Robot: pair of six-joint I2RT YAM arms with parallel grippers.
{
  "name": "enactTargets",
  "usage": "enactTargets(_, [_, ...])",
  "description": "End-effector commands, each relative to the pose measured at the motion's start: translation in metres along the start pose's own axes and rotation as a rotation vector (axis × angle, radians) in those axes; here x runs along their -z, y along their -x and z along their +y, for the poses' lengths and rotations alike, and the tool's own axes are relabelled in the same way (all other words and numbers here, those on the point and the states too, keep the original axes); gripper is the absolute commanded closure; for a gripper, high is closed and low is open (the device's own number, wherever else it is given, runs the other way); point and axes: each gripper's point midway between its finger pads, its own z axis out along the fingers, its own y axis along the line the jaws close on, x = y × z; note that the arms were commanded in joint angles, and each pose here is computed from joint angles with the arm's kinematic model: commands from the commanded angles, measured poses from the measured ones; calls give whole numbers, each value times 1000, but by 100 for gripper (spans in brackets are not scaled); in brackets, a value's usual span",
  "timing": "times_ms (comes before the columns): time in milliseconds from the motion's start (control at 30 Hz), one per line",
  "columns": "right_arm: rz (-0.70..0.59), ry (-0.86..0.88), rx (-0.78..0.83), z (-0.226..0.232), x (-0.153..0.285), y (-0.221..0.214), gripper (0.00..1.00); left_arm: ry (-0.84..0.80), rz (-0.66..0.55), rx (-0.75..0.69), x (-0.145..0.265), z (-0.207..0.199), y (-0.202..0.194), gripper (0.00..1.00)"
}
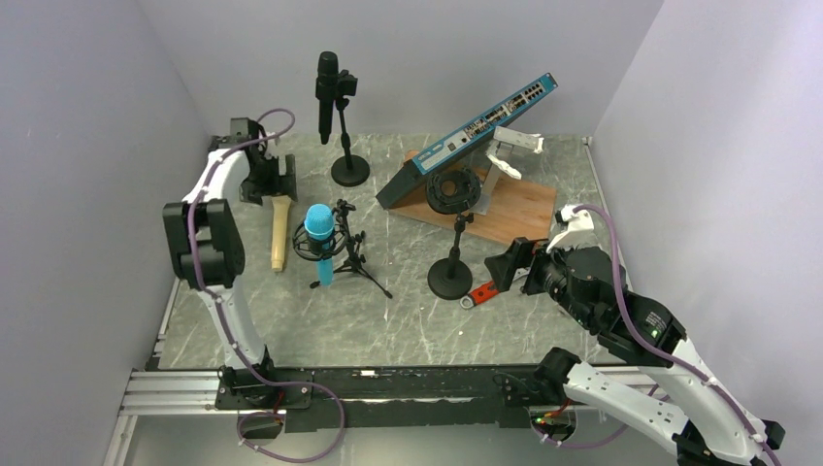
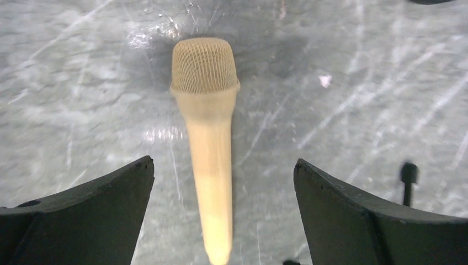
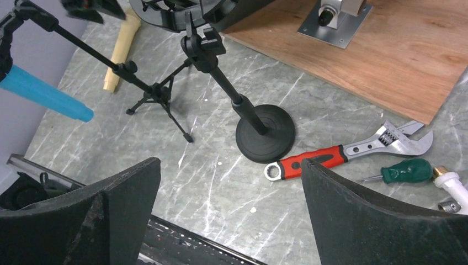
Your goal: Remove the microphone from the stand
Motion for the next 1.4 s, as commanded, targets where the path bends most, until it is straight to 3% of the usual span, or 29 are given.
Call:
enactTargets(0, [-26,12,-10,2,10,12,0,0,-245,-11,97,-10,35,1])
enactTargets(100, [-28,9,-7,2,9,12,0,-4,-353,-11,136,-14,40,1])
enactTargets(267, [-27,28,-8,8,1,10,0,-84,-630,-43,218,-41,50,2])
enactTargets(433, [-36,55,-21,21,-17,13,0,-338,-960,-145,290,-91,43,2])
enactTargets(533, [-48,57,-43,29,-30,16,0,-506,-1084,-224,325,-121,29,1])
enactTargets(667, [-73,74,-34,41,-46,27,2,-677,-1109,-326,346,-153,14,2])
enactTargets(867, [-34,122,-66,52,-74,44,25,-758,-1120,-396,351,-167,5,2])
enactTargets(1000, [-4,101,-118,32,-87,48,22,-811,-1103,-406,348,-173,3,2])
enactTargets(1167, [-9,203,-120,40,-88,54,18,-837,-1092,-412,346,-178,2,2])
enactTargets(1300, [14,285,-151,50,-92,52,19,-835,-1094,-418,347,-179,0,2])
enactTargets(1367, [26,296,-164,50,-95,49,25,-835,-1093,-424,346,-181,-1,2])
